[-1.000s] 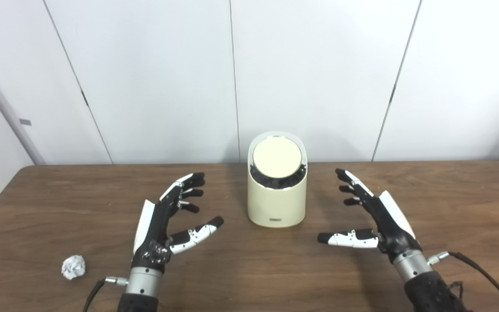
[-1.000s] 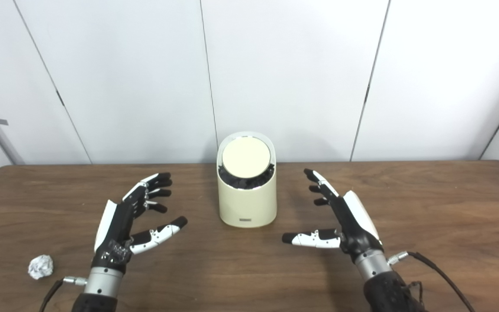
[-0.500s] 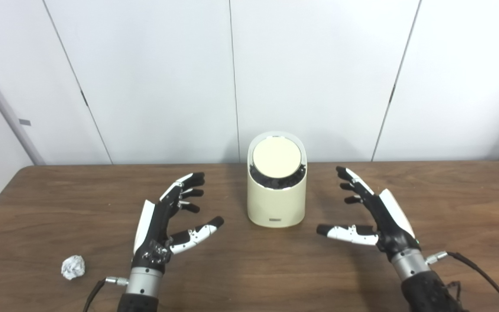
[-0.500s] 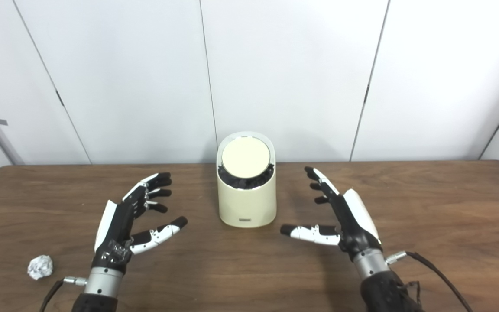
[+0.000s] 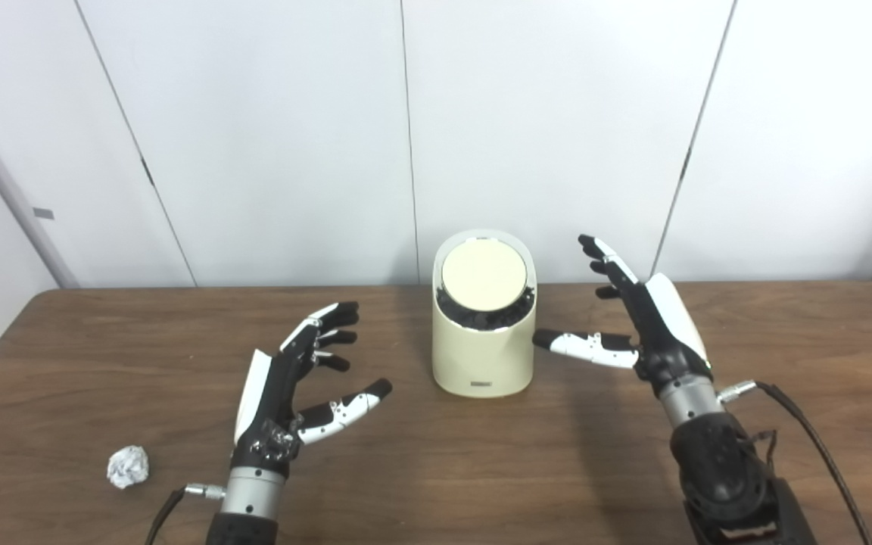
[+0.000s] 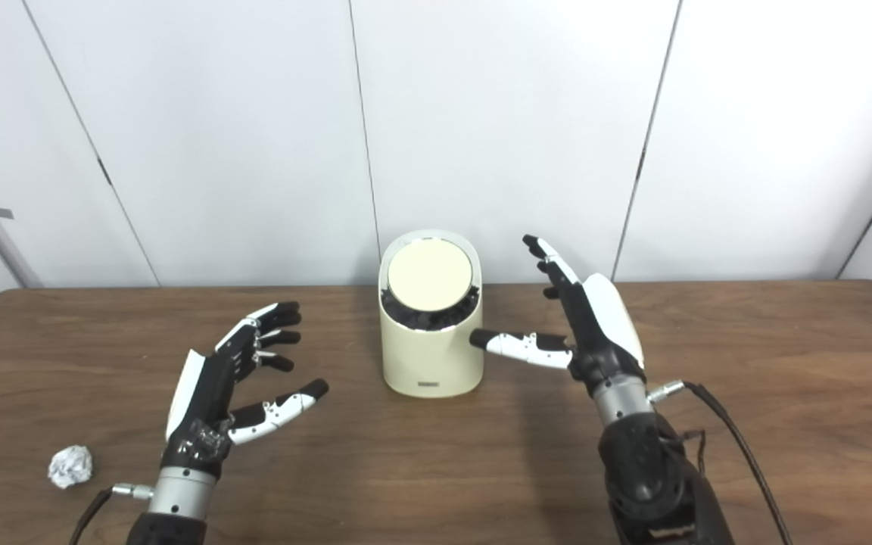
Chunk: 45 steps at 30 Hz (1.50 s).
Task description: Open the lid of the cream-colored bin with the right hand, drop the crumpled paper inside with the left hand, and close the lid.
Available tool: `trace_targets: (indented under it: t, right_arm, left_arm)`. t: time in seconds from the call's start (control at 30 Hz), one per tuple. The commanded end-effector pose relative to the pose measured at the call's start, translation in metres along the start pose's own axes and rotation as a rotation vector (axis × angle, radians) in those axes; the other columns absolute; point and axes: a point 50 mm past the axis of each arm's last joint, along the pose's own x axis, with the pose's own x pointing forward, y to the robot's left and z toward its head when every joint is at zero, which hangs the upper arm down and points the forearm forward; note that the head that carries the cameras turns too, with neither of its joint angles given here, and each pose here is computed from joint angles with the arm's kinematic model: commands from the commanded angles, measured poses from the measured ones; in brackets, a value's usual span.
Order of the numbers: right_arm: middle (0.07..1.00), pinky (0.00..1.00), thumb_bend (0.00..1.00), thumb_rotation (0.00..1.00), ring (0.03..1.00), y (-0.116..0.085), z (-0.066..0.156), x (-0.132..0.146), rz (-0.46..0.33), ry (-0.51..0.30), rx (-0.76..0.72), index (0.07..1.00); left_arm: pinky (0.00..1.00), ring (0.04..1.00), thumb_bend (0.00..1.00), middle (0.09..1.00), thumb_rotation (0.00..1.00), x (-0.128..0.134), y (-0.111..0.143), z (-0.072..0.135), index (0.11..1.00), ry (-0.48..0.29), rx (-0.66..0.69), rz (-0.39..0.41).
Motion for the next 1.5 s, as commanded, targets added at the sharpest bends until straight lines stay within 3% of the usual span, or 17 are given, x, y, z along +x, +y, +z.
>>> trace_targets:
  t: [0.0, 0.33, 0.87, 1.47]
  right_arm:
    - [0.911, 0.75, 0.84, 0.47, 0.889, -0.009, 0.023, 0.018, -0.062, -0.069, -0.002, 0.929]
    - [0.917, 0.8, 0.85, 0.46, 0.918, -0.007, 0.04, 0.044, -0.095, -0.069, -0.052, 0.92]
    - [0.918, 0.71, 0.83, 0.42, 0.887, 0.009, 0.078, 0.07, -0.075, -0.058, -0.114, 0.91]
    - [0.934, 0.82, 0.82, 0.4, 0.924, 0.025, 0.09, 0.083, -0.022, -0.062, -0.153, 0.921]
  left_arm:
    - [0.59, 0.741, 0.7, 0.801, 0.09, 0.01, 0.003, 0.013, 0.811, -0.072, -0.007, 0.015]
    - [0.58, 0.732, 0.7, 0.797, 0.11, 0.012, 0.002, 0.013, 0.812, -0.081, 0.018, 0.016]
    - [0.59, 0.75, 0.71, 0.803, 0.13, 0.012, 0.0, 0.015, 0.818, -0.076, 0.001, 0.014]
    - [0.59, 0.747, 0.71, 0.802, 0.11, 0.01, -0.003, 0.014, 0.815, -0.07, -0.007, 0.018]
